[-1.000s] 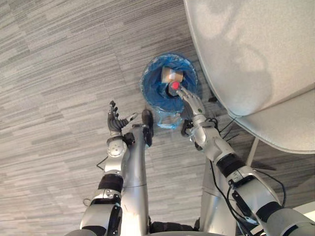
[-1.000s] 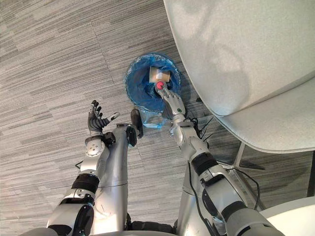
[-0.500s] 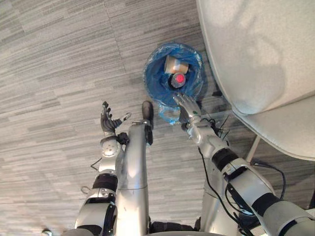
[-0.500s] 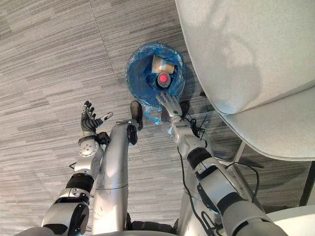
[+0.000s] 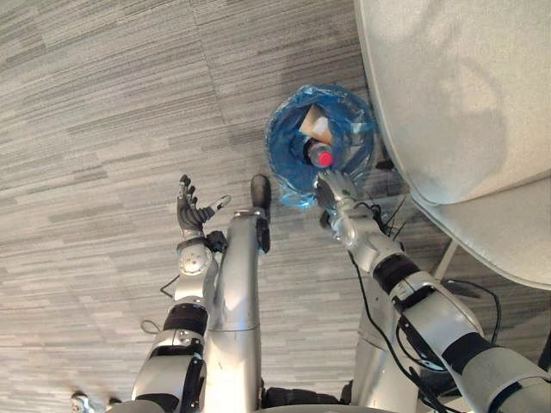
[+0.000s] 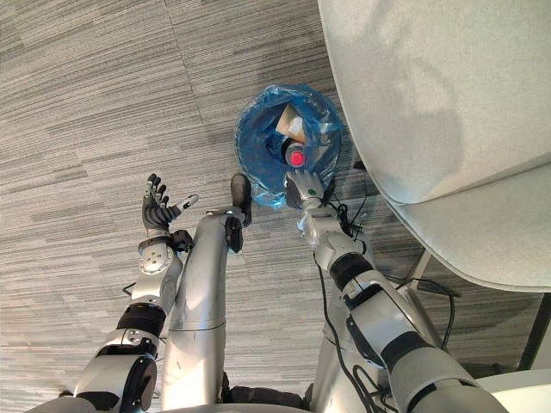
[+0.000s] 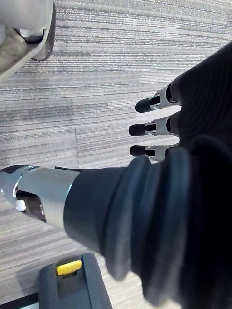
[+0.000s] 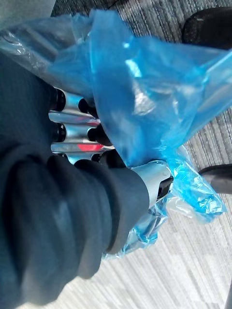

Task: Gather rubbish on tea table into small bin, then transfer packed bag to large trash can.

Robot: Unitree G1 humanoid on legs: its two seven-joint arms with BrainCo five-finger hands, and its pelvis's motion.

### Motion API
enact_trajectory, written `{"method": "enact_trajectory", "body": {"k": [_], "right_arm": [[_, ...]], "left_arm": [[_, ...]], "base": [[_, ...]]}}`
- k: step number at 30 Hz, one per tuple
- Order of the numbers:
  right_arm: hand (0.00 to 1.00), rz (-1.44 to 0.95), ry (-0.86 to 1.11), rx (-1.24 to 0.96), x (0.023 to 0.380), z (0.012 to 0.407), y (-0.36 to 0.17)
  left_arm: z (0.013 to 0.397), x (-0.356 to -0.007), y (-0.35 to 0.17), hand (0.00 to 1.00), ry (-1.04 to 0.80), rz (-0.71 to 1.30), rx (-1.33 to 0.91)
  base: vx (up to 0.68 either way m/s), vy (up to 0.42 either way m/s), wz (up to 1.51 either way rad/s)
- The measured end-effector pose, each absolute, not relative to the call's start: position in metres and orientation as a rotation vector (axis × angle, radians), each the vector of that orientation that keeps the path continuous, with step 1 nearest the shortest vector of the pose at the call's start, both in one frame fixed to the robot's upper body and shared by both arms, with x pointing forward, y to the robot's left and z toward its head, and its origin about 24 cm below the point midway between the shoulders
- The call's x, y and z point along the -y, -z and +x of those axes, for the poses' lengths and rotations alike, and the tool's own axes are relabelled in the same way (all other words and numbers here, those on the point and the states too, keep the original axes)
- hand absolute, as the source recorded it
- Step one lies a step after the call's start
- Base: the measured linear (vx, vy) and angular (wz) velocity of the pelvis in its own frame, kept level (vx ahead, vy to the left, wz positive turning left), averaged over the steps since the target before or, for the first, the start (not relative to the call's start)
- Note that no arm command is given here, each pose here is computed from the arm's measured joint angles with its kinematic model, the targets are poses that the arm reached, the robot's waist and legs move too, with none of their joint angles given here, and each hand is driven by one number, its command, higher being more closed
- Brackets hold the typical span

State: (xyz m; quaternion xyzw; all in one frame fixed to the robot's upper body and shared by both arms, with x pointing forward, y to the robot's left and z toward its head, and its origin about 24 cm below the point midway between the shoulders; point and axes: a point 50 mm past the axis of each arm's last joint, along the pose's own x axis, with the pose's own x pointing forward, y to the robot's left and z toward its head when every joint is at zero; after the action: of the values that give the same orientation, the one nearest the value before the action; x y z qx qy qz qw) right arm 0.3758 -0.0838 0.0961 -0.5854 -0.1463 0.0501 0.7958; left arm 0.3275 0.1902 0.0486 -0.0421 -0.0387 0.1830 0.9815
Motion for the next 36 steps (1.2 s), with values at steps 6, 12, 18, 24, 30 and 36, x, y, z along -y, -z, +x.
{"method": "enact_trajectory", "body": {"k": [6, 12, 18, 24, 30, 36], "right_arm": [[1.00, -1.089, -0.109, 0.341, 0.076, 0.369, -0.103], [1.00, -0.742, -0.128, 0.314, 0.071, 0.355, -0.105], [1.00, -0.123, -0.171, 0.138, 0.071, 0.317, -0.072], [1.00, 0.179, -0.186, -0.008, 0.077, 0.272, -0.033], [1.00, 0.290, -0.227, -0.002, 0.072, 0.259, -0.031], [1.00, 0.268, -0.295, 0.029, 0.063, 0.271, -0.040]], "left_arm": [[0.324, -0.189, -0.040, 0.00, -0.360, -0.076, 0.031], [0.318, -0.184, -0.029, 0.00, -0.340, -0.078, -0.022], [0.288, -0.169, 0.014, 0.00, -0.250, -0.020, -0.185], [0.233, -0.172, 0.061, 0.00, -0.240, 0.007, -0.369], [0.205, -0.176, 0.084, 0.00, -0.217, 0.053, -0.476], [0.191, -0.185, 0.098, 0.00, -0.210, 0.083, -0.553]], "base": [[-0.01, 0.032, -0.03], [-0.02, 0.015, 0.03], [0.04, 0.004, 0.09], [0.14, 0.021, -0.09], [0.13, 0.046, -0.26], [0.02, 0.060, -0.52]]}}
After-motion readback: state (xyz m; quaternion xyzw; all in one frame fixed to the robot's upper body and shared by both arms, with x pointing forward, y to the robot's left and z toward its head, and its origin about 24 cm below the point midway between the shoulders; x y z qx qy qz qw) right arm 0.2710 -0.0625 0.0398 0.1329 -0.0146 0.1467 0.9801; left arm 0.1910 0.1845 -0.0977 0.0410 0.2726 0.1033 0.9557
